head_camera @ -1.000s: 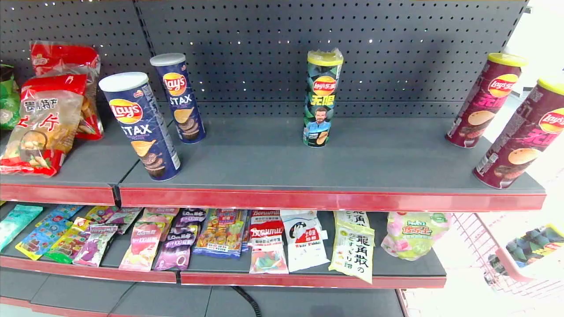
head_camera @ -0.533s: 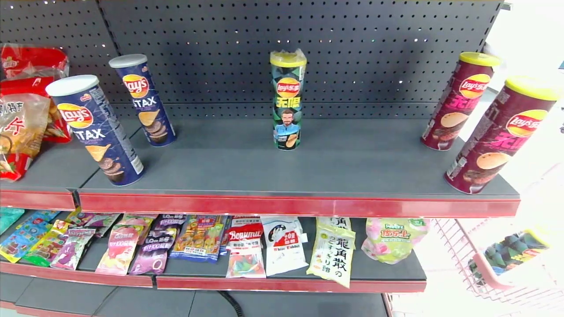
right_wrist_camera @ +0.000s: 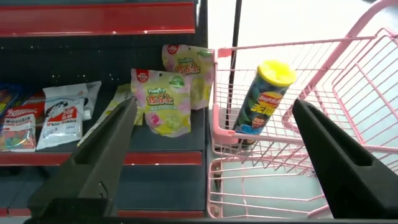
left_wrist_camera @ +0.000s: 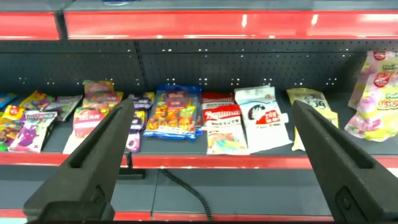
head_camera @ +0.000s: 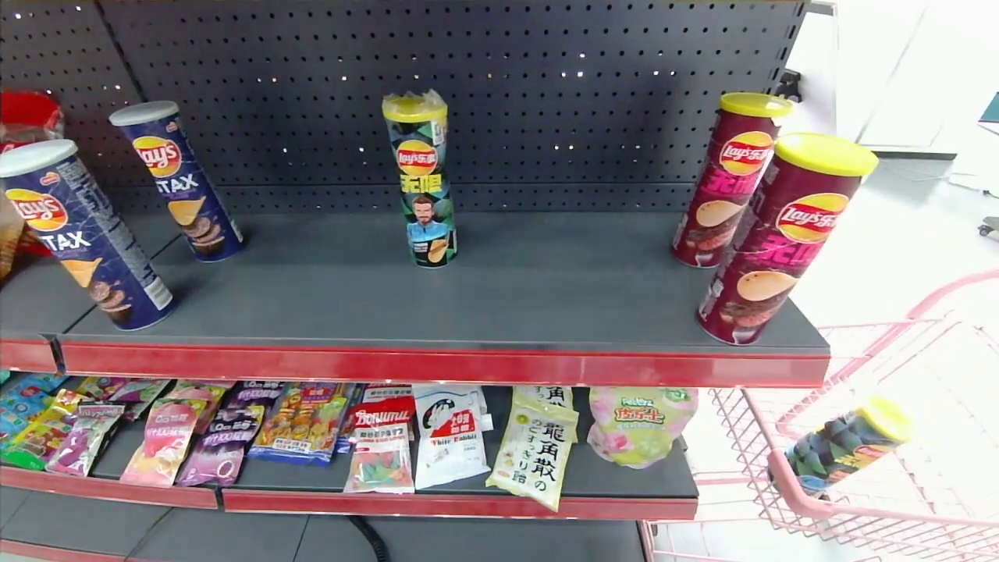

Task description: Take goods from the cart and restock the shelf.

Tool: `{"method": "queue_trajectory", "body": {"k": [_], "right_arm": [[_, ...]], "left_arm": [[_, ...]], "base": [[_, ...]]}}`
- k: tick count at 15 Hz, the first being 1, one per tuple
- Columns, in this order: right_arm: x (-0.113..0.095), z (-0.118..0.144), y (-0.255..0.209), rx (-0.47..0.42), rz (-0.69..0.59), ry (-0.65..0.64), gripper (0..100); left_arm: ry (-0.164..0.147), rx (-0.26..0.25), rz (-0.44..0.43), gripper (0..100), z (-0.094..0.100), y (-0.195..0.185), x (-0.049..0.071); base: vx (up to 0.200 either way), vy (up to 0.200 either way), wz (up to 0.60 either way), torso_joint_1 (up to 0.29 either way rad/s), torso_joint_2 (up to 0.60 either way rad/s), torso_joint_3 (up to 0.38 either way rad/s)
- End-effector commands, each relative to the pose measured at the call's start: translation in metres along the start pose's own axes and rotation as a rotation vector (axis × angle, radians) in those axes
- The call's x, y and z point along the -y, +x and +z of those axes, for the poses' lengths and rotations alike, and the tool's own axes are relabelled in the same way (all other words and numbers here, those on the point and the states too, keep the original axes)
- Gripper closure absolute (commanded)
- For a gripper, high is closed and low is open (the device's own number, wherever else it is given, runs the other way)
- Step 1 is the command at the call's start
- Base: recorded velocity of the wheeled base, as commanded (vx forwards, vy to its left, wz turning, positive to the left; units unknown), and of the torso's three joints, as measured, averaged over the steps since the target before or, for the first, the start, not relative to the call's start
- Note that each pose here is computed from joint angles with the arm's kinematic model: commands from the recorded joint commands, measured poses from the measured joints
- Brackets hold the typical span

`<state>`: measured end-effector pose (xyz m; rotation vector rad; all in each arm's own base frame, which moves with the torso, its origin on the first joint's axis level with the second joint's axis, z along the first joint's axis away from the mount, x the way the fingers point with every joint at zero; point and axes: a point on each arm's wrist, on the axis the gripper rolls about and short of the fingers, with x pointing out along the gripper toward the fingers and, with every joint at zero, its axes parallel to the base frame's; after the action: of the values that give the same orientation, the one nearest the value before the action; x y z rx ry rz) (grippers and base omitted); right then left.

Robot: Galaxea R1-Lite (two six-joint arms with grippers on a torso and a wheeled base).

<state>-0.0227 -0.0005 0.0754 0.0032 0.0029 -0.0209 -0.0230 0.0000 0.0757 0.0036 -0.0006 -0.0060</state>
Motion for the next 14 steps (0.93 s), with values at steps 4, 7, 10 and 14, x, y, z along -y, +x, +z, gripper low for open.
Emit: {"method": "queue_trajectory", "body": {"k": [4,7,10,14], "right_arm": [[0.0,0.0,0.0,0.0,-0.001,0.0,0],[0.0,0.0,0.0,0.0,-0.001,-0.002,0],[0.0,0.0,0.0,0.0,-0.001,-0.002,0],[0.0,0.0,0.0,0.0,-0.001,-0.002,0]], "left_arm": [[0.001,-0.001,0.0,0,0.0,0.0001,0.0],[0.001,-0.001,0.0,0,0.0,0.0001,0.0],[0.001,-0.001,0.0,0,0.0,0.0001,0.0],[-0.001,-0.001,0.0,0,0.0,0.0001,0.0]], "base": [[0.0,0.0,0.0,0.0,0.0,0.0],[0.0,-0.2,0.0,0.004,0.0,-0.001],[0.0,-0.2,0.0,0.001,0.01,0.001],[0.0,-0.1,0.0,0.0,0.0,0.001]]}}
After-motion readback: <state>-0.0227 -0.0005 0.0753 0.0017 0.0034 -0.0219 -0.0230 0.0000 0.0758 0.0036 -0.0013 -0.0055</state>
